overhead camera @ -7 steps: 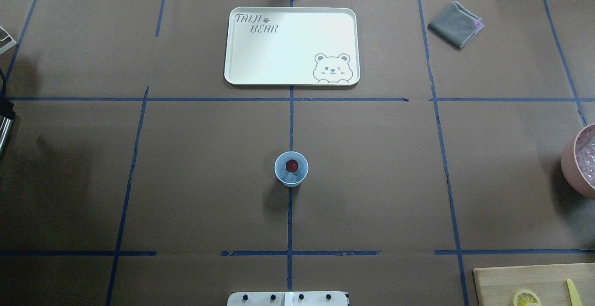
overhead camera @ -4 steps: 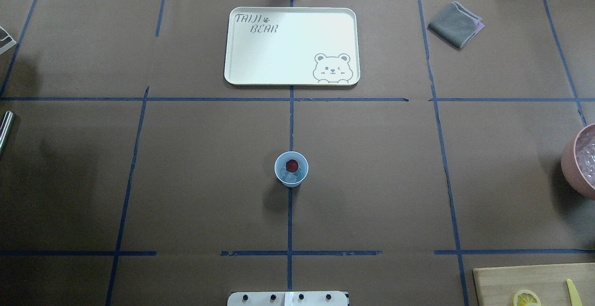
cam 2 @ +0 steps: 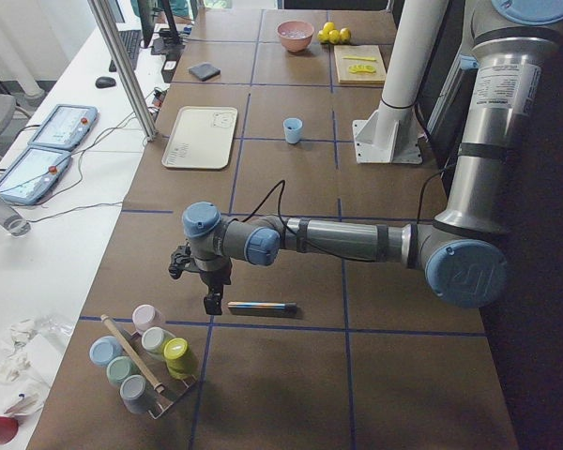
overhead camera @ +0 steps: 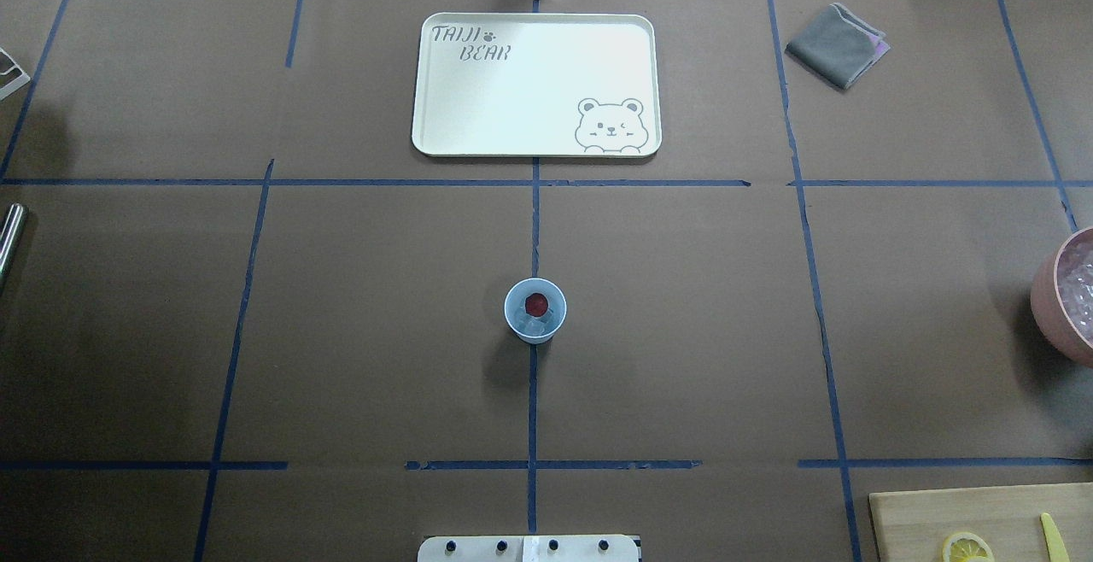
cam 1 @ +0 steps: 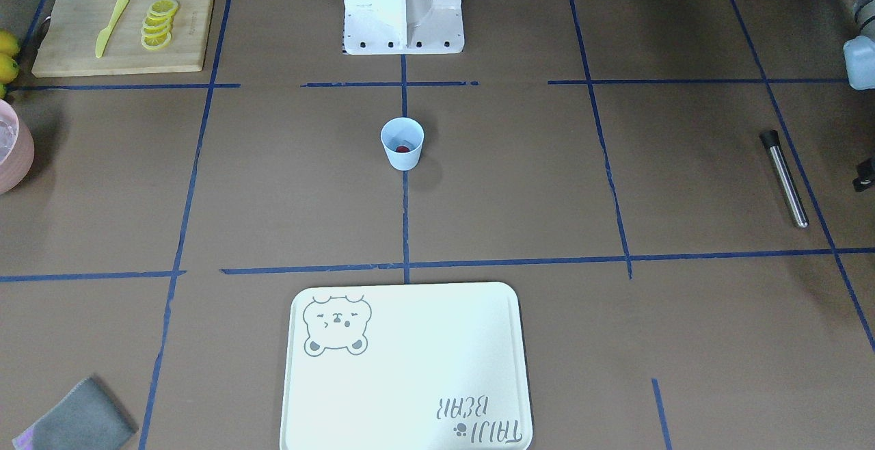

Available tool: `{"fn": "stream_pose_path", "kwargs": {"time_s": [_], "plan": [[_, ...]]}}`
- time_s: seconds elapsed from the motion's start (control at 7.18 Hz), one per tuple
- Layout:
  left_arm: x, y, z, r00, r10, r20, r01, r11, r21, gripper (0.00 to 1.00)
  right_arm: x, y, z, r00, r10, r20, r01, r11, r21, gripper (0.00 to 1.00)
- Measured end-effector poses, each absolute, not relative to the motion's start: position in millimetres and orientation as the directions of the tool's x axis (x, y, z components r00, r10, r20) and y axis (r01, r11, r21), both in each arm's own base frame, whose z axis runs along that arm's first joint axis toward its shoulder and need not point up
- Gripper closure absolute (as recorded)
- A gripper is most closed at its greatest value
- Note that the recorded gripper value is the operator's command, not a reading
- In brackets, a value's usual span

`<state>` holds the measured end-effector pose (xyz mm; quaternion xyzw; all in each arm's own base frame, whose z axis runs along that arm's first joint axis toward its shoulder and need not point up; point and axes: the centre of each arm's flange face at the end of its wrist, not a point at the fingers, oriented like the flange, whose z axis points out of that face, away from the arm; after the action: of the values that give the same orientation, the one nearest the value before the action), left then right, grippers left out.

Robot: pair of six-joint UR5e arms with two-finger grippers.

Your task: Mash ice and strawberries in cup

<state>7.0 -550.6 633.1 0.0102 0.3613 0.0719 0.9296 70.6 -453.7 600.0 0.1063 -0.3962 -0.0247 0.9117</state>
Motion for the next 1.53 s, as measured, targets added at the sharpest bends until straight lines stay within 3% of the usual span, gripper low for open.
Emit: {"fn": "stream_pose_path", "kwargs": {"time_s": [0.7,1.53], "plan": [[-83.2,-516.5,662.2,0.708,0.098,-0.699,-0.085,0.995,0.054,0.0,69.7,-452.5,609.2,0.674,-0.108,0.731,-0.044,0.982,0.185,0.01],[-91.5,-498.3,675.2,0.706,0.067,-0.705,-0.067,0.997,0.027,0.0,69.4,-451.1,610.2,0.672,-0.107,0.733,-0.044,0.982,0.184,0.01]]}}
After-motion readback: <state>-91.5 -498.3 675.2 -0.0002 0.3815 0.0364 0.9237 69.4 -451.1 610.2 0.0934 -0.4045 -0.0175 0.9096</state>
